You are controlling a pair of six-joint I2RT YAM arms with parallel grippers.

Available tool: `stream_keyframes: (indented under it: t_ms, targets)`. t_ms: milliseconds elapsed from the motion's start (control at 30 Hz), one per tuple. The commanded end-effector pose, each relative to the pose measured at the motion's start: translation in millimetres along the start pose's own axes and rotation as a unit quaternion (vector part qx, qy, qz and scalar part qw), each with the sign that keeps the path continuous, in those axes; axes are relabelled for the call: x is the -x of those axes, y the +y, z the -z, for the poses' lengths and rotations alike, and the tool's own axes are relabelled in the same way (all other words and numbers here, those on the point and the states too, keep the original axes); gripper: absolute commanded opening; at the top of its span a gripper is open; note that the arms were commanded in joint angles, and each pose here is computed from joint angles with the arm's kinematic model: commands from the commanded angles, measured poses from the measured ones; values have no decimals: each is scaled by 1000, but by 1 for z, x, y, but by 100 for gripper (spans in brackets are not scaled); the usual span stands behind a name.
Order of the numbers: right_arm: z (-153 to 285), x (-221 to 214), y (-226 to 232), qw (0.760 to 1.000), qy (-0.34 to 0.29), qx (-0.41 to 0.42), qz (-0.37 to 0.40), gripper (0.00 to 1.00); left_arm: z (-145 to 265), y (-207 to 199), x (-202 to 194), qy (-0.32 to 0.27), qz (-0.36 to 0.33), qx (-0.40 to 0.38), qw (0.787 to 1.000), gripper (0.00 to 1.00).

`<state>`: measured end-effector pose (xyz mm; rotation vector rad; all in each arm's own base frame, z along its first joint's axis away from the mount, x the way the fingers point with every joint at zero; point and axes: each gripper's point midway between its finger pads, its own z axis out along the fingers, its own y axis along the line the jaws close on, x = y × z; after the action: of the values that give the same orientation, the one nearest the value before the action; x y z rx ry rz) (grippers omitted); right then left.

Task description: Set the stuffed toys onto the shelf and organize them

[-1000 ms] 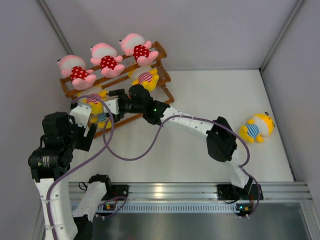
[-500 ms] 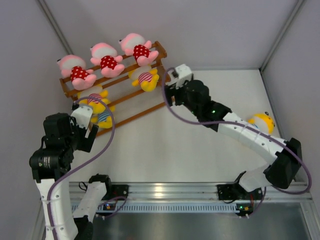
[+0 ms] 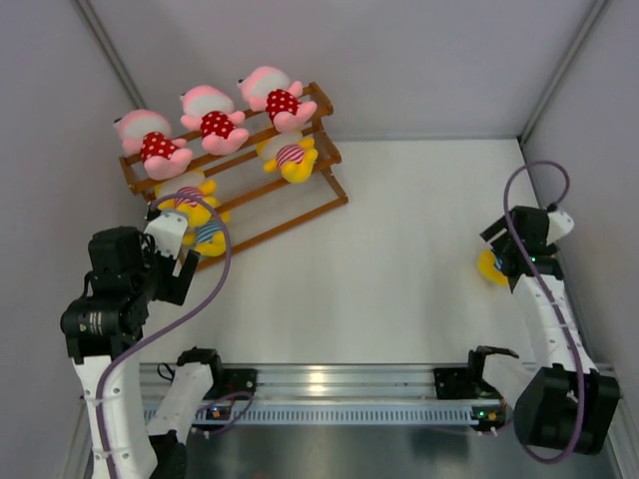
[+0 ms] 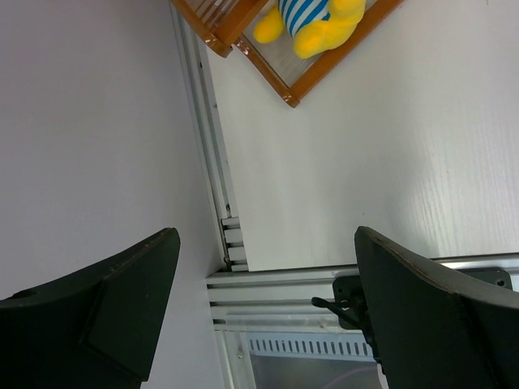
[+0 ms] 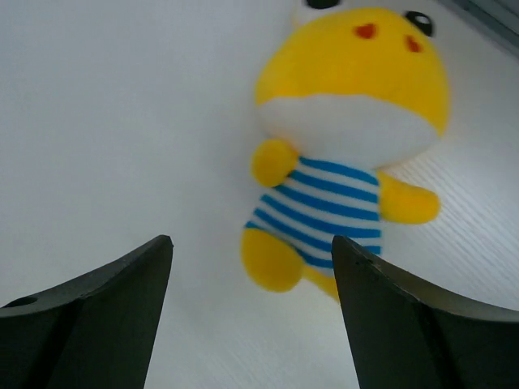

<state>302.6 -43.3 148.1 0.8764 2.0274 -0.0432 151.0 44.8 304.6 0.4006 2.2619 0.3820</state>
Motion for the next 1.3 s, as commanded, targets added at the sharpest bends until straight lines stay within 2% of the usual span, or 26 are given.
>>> stream_keyframes:
  t_ms: [0, 133, 233, 367, 433, 567, 600, 633, 700, 733, 767, 1000, 1267]
  targets:
    - [-12, -2, -40, 995, 11, -28, -99, 79, 1, -2, 0, -8, 3, -3, 1000, 95]
    - [-31, -3, -89, 981, 16, -61, -182, 75, 0, -2, -2, -5, 0, -2, 1000, 95]
    - [-41, -4, -110, 976, 8, -88, -200, 74, 0, -2, -2, -4, -2, -2, 1000, 95]
    - [-54, -18, -110, 971, 28, -82, -221, 73, -2, -2, -4, 1, -4, 0, 1000, 95]
    - [-62, -24, -99, 971, 40, -49, -230, 72, -2, -2, -4, 2, -5, -1, 1000, 95]
    - [-70, -41, -80, 968, 70, 10, -242, 54, -2, -1, -3, 3, -6, 0, 1000, 95]
    - [-74, -36, -77, 969, 60, 23, -240, 49, -2, 0, -2, 2, -6, 2, 1000, 95]
    - [-75, -34, -75, 969, 58, 30, -238, 35, -2, 0, -2, 3, -8, 1, 1000, 95]
    - [-79, -31, -68, 969, 54, 54, -234, 18, -2, 0, -2, 1, -7, 1, 1000, 95]
    - [-80, -31, -66, 969, 53, 60, -236, 6, -2, 0, -2, 1, -7, 1, 1000, 95]
    - [-80, -30, -63, 968, 55, 69, -235, 1, -2, 0, -2, 1, -7, 1, 1000, 95]
    - [-65, -3, -51, 976, 12, 106, -189, 0, -2, 0, -2, 1, -8, 2, 1000, 95]
    - [-44, 13, -37, 982, 6, 141, -125, 0, -2, 0, -2, 2, -7, 2, 1000, 95]
